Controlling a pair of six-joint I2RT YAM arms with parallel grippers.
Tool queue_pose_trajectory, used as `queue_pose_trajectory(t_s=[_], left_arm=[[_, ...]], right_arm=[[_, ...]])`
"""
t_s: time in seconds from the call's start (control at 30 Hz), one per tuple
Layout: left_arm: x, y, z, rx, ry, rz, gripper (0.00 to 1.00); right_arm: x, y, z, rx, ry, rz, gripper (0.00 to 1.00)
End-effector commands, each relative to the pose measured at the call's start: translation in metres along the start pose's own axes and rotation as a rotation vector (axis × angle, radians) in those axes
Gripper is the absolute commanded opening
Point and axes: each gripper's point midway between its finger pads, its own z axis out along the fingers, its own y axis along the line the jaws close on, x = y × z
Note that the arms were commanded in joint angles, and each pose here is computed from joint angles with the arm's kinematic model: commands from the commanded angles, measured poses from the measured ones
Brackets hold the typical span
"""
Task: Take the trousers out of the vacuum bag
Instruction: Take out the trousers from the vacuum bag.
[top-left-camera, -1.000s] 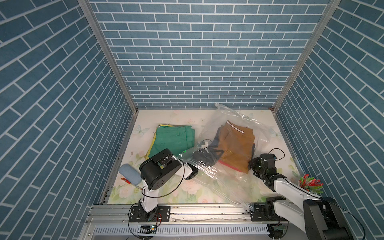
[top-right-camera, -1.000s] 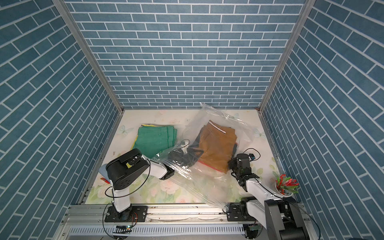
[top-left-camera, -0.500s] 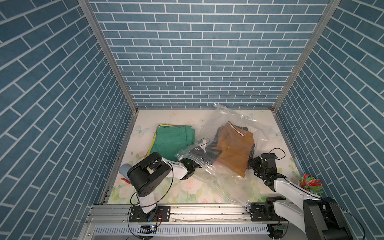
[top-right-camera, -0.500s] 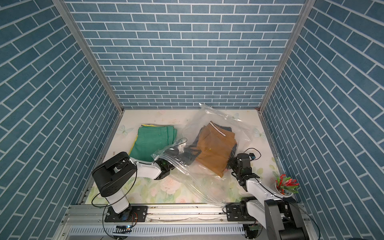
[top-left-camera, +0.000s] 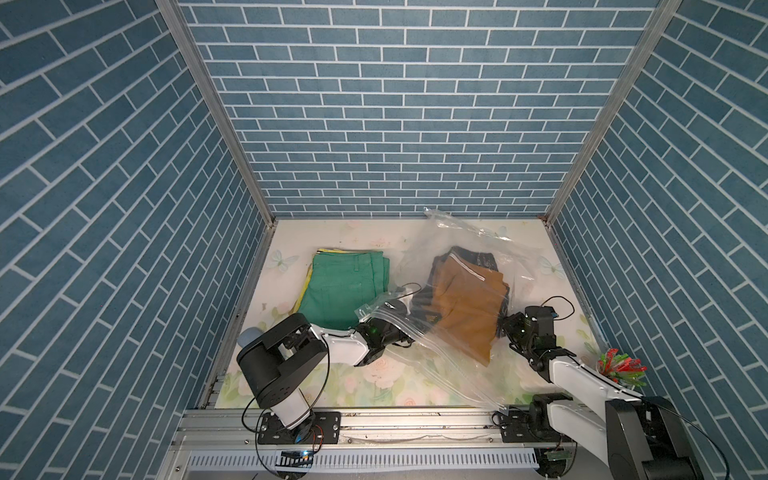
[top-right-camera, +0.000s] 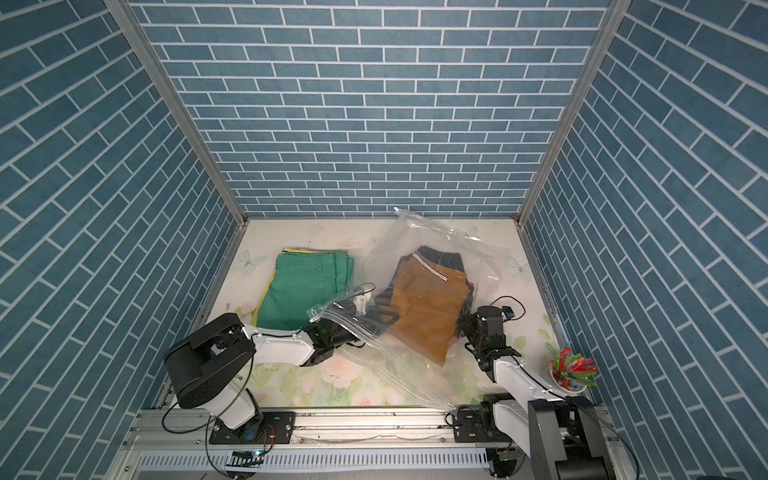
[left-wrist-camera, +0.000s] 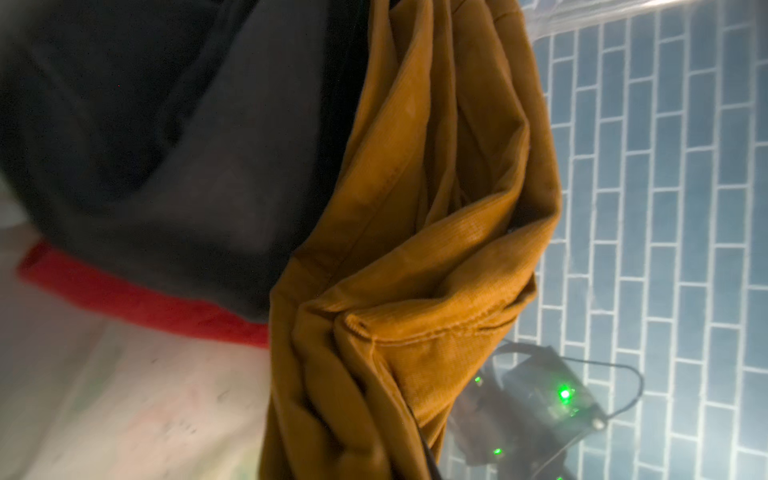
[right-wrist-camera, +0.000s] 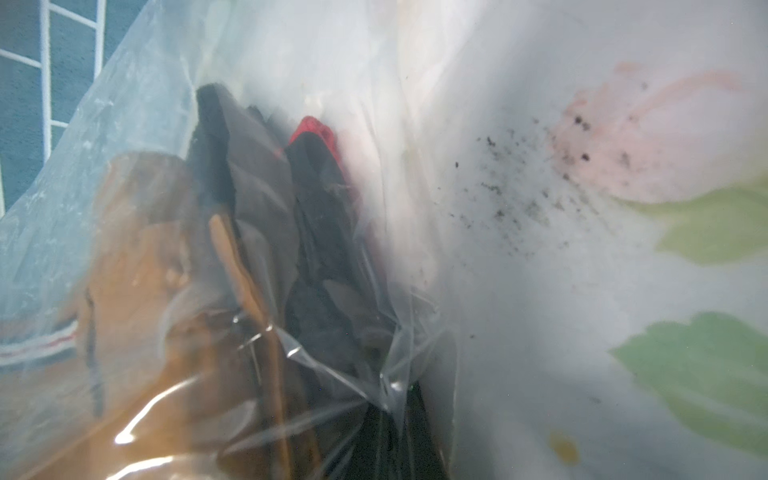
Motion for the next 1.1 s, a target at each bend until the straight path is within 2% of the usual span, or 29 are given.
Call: queue_pose_trajectory(t_s=[0.0,0.17,0.3,0.4,0.57,0.73,0.87,1.07], left_arm=[[0.026,-0.009,-0.009,-0.004,0.058,0.112,0.0],[0.032,-0.021,-0.005,0.006,-0.042,0.172,0.0],[0.047,-0.021,0.014,-0.006,-0.043,0.208,0.0],[0.054,-0.015,0.025,0.032,-0.023,0.15,0.0],[0.051,-0.007,0.039,0.068,-0.052,0.079,0.0],[0.05,-0.02,0.059,0.108,-0.07,0.055,0.0],[0.037,-0.024,0.078,0.107,-0.089,0.053,0.0],[-0.007,-0.028,0.099,0.116,-0.127,0.051,0.0]], right_arm=[[-0.038,0.008,-0.004,0.01,-0.159,0.033,0.0],[-0.039,0.009,-0.004,0.0,-0.161,0.047,0.0],[-0.04,0.013,-0.005,-0.011,-0.16,0.049,0.0],[-0.04,0.015,-0.006,-0.02,-0.157,0.049,0.0],[-0.039,0.016,-0.009,-0.029,-0.158,0.05,0.0],[-0.038,0.016,-0.011,-0.049,-0.159,0.078,0.0],[-0.033,0.016,-0.014,-0.066,-0.152,0.088,0.0],[-0.027,0.023,-0.019,-0.088,-0.138,0.075,0.0]])
